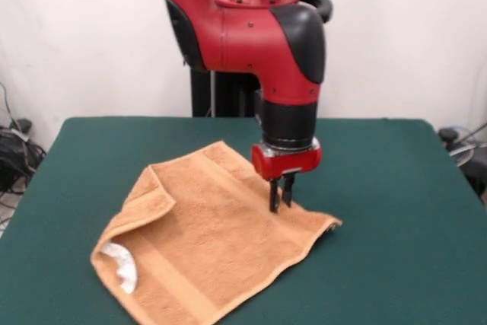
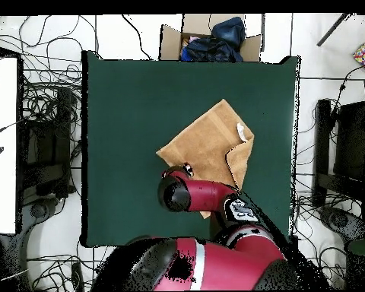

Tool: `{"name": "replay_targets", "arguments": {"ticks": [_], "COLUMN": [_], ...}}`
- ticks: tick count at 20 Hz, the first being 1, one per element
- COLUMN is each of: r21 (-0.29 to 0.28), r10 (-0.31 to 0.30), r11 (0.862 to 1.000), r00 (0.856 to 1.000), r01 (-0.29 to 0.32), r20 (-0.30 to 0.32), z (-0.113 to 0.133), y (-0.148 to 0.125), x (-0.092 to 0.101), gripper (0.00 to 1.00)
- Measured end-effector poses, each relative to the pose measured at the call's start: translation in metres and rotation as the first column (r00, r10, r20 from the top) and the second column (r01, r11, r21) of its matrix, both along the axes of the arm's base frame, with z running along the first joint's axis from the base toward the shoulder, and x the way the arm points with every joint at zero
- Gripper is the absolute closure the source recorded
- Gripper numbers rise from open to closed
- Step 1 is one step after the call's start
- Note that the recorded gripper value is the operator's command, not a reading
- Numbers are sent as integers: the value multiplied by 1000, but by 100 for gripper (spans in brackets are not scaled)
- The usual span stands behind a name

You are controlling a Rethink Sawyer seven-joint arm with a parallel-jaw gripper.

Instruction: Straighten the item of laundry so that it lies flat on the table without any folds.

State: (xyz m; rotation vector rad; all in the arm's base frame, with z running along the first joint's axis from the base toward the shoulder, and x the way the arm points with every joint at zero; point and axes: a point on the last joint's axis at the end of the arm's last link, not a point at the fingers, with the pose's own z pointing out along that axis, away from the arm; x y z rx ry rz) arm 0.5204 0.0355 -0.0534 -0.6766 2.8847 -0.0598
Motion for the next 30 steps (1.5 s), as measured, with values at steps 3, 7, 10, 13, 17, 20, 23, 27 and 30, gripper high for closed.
{"name": "replay_targets", "arguments": {"ticks": [3,7,10,13,17,20,23,27,30], "r21": [7,13,18,22,27,29,34,39,40], "r10": [1,3,5,6,10,16,24,30,29], "r11": [1000,1000,1000,1000,1000,999,999,999,999], "r00": [1000,999,998,997,995,993,991,989,988], "r01": [-1,-2,-4,-5,-7,-13,-20,-24,-23], "r20": [-21,-45,-62,-81,-100,-117,-131,-142,-149], "z": [1,3,8,12,19,27,34,39,43], "y": [7,13,18,24,32,43,54,60,62], "x": [-11,-25,-36,-47,-60,-73,-88,-103,-109], "gripper": [100,100,100,100,100,100,0,0,0]}}
